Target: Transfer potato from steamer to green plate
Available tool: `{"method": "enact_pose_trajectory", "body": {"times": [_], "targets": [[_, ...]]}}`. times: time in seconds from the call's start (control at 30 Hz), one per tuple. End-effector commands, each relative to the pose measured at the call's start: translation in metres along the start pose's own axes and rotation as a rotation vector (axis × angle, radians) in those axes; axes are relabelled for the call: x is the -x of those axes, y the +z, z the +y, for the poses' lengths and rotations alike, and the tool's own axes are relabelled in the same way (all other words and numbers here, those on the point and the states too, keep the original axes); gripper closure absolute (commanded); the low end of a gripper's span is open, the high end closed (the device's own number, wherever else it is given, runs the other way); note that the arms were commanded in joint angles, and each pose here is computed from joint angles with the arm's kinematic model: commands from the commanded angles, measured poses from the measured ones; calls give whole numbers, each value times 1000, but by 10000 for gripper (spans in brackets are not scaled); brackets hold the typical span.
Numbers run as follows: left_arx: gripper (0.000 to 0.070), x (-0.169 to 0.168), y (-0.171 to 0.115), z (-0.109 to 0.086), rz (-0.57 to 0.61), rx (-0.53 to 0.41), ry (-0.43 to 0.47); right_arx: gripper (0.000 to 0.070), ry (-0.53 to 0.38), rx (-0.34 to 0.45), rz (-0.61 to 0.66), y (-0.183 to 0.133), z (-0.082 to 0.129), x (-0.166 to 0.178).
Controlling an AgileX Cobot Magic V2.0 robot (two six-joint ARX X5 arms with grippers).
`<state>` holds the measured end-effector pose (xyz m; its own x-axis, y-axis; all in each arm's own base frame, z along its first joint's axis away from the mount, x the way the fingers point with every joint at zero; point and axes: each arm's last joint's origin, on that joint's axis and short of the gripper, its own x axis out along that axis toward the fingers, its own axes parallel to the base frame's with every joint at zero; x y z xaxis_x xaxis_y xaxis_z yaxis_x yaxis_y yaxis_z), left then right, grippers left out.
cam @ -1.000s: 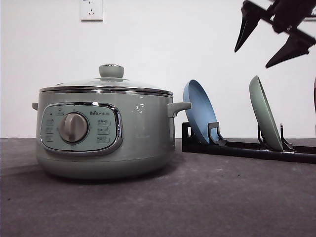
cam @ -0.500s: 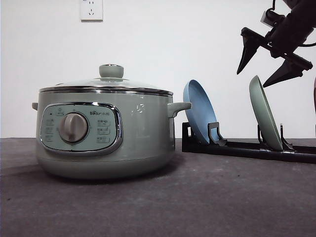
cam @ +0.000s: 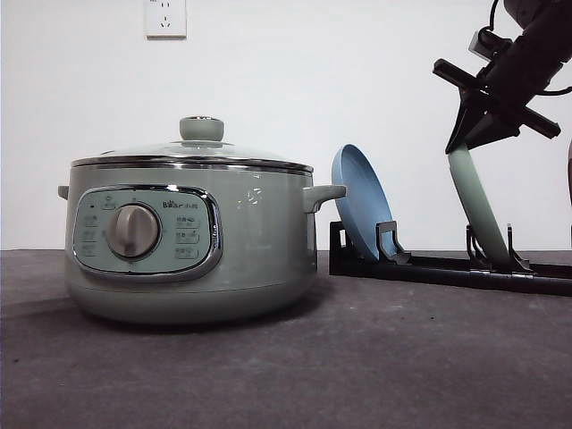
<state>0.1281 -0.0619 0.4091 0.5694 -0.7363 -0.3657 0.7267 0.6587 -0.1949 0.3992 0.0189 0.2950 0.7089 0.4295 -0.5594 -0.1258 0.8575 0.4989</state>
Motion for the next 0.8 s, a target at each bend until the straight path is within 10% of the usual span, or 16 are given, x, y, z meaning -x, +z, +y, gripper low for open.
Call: {"method": "enact_pose_trajectory", "body": {"times": [0.0,0.4,0.77], "targets": [[27,2,5,-2,-17,-6,-9,699,37,1,-25,8,2,1],[28,2,3,-2,4,5,-9,699,204,84,-153,30,45,74],[28,2,3,-2,4,6,-9,699,266,402,-88,-7,105,153]]}}
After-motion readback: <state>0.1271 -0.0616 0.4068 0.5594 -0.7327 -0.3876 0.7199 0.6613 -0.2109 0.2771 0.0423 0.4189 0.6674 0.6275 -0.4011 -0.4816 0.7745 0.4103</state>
